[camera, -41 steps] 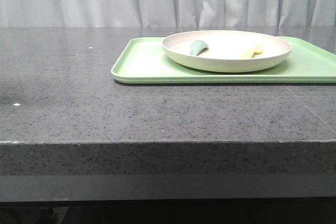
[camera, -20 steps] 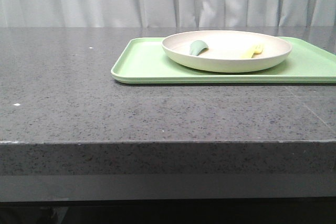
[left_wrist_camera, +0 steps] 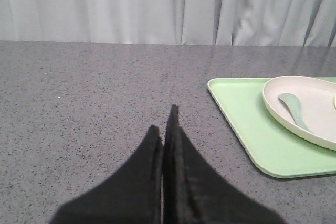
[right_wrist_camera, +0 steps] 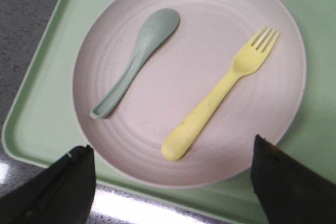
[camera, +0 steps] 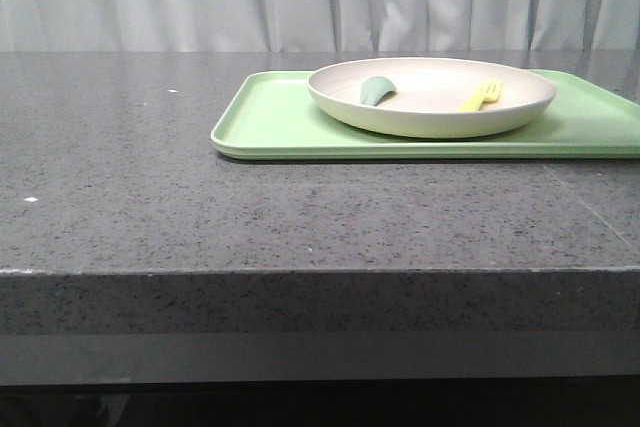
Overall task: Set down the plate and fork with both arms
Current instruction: 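Lower the right gripper onto the yellow fork and close on it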
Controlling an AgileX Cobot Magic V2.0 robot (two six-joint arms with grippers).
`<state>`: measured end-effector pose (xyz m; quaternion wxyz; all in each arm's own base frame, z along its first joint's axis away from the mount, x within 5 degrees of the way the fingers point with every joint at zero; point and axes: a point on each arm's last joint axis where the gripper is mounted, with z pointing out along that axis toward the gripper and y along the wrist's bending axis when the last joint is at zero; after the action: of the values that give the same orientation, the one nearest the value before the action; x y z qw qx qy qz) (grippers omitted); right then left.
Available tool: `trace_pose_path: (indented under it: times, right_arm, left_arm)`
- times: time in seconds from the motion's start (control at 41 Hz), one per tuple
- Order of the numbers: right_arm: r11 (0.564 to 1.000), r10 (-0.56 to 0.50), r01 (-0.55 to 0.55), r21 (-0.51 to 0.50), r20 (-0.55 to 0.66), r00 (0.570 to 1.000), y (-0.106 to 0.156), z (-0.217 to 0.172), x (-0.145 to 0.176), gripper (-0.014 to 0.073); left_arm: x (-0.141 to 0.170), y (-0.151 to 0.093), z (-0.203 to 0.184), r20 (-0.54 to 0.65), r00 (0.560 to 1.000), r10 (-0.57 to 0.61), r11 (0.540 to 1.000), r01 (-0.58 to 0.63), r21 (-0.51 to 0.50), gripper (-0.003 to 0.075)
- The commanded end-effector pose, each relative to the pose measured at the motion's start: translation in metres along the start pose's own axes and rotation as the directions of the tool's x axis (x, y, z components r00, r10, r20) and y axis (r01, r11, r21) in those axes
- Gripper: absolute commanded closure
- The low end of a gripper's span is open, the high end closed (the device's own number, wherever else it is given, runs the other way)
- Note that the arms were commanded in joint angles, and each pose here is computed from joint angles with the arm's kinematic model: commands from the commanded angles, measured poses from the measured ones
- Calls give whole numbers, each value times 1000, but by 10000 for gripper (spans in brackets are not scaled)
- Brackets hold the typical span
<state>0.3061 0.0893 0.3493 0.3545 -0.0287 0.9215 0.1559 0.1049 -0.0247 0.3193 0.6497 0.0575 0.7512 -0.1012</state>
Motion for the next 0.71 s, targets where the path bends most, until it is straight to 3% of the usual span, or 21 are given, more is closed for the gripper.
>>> trace_pose_path:
  times: [0.0,0.22,0.464,0.684]
  right_arm:
    - [998,10,-11,57,20,1000,2,5,-25,-22]
    - [984,130,-113,139,-121,984,-2,56,-43,-17]
    - [981,146,-115,154,-206,968,2,95,-48,-15]
    - [979,162,-130,160,-207,965,0,109,-47,-15]
  left_arm:
    - [-17,-2,-3,118,993,-16,1000,14,15,738]
    - [-17,-2,-3,118,993,-16,1000,14,15,738]
    - [-17,-2,-3,118,993,-16,1000,14,15,738]
    - [-17,-2,-3,118,993,-16,1000,14,15,738]
